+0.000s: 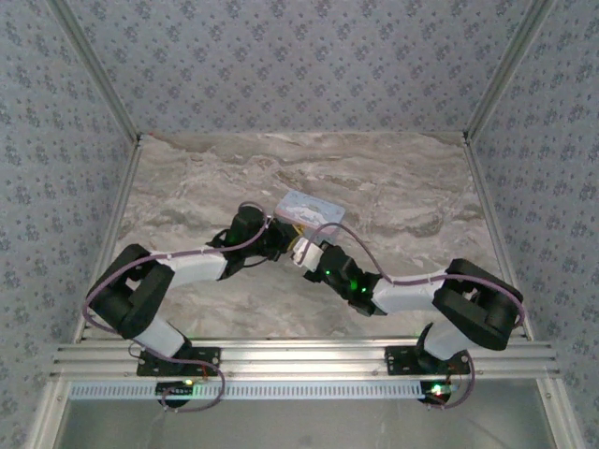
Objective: Unlock a padlock with a key
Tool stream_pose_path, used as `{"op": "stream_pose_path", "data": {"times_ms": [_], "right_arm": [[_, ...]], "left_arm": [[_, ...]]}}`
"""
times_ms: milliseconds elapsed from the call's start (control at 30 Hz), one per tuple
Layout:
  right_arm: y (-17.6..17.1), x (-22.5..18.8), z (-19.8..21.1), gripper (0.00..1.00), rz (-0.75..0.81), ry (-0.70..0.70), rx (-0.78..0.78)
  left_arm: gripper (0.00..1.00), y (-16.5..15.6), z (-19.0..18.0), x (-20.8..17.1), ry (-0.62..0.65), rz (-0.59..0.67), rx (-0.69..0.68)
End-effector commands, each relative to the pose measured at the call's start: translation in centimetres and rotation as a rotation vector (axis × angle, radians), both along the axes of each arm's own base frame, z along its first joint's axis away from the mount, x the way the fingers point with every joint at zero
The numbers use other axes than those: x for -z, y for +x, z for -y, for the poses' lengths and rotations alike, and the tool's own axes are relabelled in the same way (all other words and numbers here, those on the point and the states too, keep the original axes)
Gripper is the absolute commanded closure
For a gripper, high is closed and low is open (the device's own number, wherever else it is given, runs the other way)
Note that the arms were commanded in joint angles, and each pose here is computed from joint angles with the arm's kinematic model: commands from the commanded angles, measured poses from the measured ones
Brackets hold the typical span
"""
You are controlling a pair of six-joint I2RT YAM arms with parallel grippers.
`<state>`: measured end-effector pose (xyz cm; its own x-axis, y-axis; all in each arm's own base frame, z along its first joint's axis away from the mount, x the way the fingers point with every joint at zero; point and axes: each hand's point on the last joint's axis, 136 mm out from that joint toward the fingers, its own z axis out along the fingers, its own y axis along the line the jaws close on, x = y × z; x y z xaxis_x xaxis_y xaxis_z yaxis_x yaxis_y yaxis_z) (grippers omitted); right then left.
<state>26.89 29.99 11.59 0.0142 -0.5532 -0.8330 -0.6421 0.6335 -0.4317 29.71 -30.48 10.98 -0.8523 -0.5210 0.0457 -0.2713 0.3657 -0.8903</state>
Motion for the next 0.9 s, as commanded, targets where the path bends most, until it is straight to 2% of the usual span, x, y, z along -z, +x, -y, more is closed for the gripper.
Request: {"op": "stream_pose_path", "data": {"times_ms": [0,167,500,633,867], "right_arm": [[1.4,-1.1,1.1,1.0,-0.04,0.176,0.107],[1.4,-0.7,1.3,1.0,-0.098,0.259,0.112],[1.4,0.0,1.5,1.0,-0.134,0.271,0.129],[1.0,0.8,1.4,1.0,-0.203,0.316,0.126],[0.5,2.4,1.7,1.0,-0.313,0.383,0.158]], "left_arm": [[1.0,-0.7,1.2,-1.0,-0.034,0.007,0.05],[1.0,-0.7,1.3,-0.9,-0.034,0.008,0.049],[1.0,-0.6,1.3,-0.5,-0.01,0.018,0.054],[0.84,-0.3,0.8,-0.4,0.016,0.044,0.055],[0.75,0.0,-0.2,0.3,0.071,0.048,0.046]]}}
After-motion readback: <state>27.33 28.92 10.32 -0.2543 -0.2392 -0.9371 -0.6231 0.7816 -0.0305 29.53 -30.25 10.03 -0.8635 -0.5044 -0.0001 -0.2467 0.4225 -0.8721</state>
